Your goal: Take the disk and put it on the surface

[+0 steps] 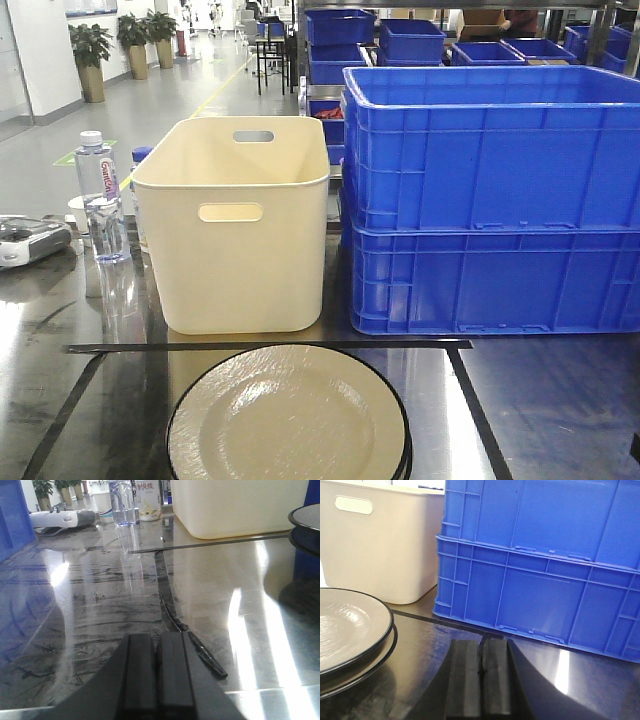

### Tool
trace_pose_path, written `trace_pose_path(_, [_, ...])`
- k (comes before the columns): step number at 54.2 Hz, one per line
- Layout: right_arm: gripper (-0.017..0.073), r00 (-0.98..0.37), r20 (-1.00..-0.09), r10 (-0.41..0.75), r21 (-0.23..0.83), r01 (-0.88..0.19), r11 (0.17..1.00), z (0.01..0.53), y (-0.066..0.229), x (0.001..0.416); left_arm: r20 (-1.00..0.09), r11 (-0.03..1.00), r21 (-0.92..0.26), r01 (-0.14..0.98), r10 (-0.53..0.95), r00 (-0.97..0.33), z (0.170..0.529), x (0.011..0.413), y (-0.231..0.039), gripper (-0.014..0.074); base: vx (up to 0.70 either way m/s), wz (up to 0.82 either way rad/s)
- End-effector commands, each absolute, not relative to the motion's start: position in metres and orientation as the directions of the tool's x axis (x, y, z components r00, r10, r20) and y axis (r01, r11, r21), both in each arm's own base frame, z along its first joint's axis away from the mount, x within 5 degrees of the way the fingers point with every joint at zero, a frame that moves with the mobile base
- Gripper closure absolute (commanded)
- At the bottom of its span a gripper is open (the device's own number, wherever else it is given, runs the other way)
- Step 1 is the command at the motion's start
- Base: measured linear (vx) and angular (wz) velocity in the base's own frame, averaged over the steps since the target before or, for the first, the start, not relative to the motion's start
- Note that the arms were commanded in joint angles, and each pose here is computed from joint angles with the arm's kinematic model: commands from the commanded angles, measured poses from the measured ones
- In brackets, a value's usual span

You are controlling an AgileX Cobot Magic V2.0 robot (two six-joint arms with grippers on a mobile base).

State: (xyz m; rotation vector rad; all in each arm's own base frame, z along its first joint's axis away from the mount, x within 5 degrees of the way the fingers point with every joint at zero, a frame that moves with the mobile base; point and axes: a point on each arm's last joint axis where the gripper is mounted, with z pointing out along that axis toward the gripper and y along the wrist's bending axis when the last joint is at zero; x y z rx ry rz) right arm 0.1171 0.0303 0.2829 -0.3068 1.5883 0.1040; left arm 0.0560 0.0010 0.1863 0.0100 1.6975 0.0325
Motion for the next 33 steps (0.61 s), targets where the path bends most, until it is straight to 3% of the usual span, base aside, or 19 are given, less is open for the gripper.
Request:
trace_pose_path(1, [0.0568,0.064,-0.992,-0.106,-0.118,-0.233,0.965,0.289,0.026,0.109,-0.999,1.0,0.019,-0.007,0.019,-0.045,0.187,0.056,0.001,0.0594,0.0,0.0])
trace_pose_path(6, [0.0568,0.037,-0.999,-0.036,-0.041,-0.157,0.987,0.266,0.015,0.091,-0.999,1.0,0.019,-0.007,0.019,-0.045,0.187,0.056,0.001,0.0594,0.0,0.0])
trace_pose_path(14, [0.0568,0.002,-0.999,-0.049,-0.049,-0.053,0.997,0.224,0.004,0.068,-0.999,1.0,0.019,-0.007,0.019,-0.045,0.187,0.056,0.001,0.0594,0.0,0.0])
trace_pose_path(33, [0.0568,-0.012,-0.998,-0.055,-0.054,-0.046,0.997,0.197,0.002,0.056,-0.999,1.0,0.019,-0.007,0.019,-0.045,0.187,0.056,0.001,0.0594,0.0,0.0])
